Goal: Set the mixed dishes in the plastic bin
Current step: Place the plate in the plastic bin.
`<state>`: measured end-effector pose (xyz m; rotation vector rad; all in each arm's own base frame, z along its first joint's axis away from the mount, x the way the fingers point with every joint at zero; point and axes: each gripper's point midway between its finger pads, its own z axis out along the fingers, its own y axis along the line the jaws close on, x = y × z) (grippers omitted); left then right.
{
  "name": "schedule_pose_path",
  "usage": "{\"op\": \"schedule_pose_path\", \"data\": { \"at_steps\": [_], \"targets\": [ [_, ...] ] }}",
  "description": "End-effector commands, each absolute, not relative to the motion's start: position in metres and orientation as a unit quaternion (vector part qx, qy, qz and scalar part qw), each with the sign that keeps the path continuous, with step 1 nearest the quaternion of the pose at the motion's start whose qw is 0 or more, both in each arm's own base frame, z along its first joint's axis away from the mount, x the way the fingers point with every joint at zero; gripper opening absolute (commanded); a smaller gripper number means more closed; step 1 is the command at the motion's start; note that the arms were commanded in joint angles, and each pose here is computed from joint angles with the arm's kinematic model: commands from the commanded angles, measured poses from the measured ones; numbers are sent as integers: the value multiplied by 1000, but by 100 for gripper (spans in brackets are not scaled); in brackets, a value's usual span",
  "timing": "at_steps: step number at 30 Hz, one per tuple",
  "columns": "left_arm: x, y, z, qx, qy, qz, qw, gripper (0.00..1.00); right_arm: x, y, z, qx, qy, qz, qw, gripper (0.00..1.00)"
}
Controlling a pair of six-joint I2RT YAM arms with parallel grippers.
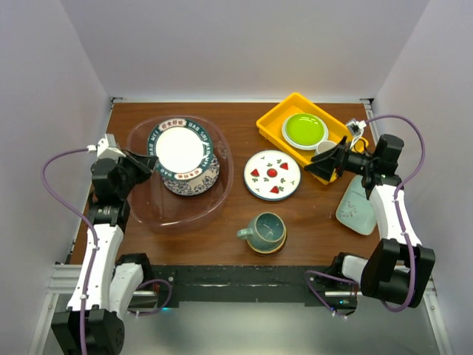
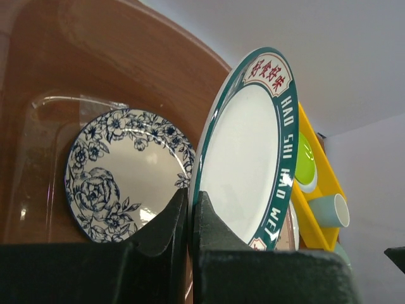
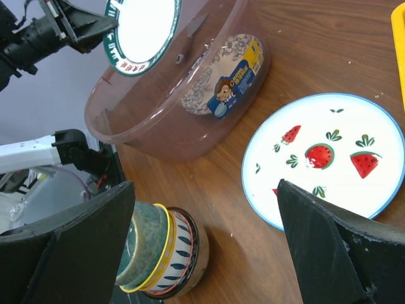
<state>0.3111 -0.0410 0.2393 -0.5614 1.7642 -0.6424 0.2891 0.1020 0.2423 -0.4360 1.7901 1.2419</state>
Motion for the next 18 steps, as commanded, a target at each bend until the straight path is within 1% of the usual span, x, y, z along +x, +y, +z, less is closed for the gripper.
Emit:
{"op": "schedule_pose_path", "data": {
  "at_steps": [1, 18],
  "targets": [
    [313, -45, 272, -218, 704, -327, 592, 0, 296, 99, 254, -191, 717, 484, 464, 98],
    [312, -43, 242, -227, 719, -328, 569, 0, 299, 98, 250, -187, 720, 483, 462, 98]
  ]
}}
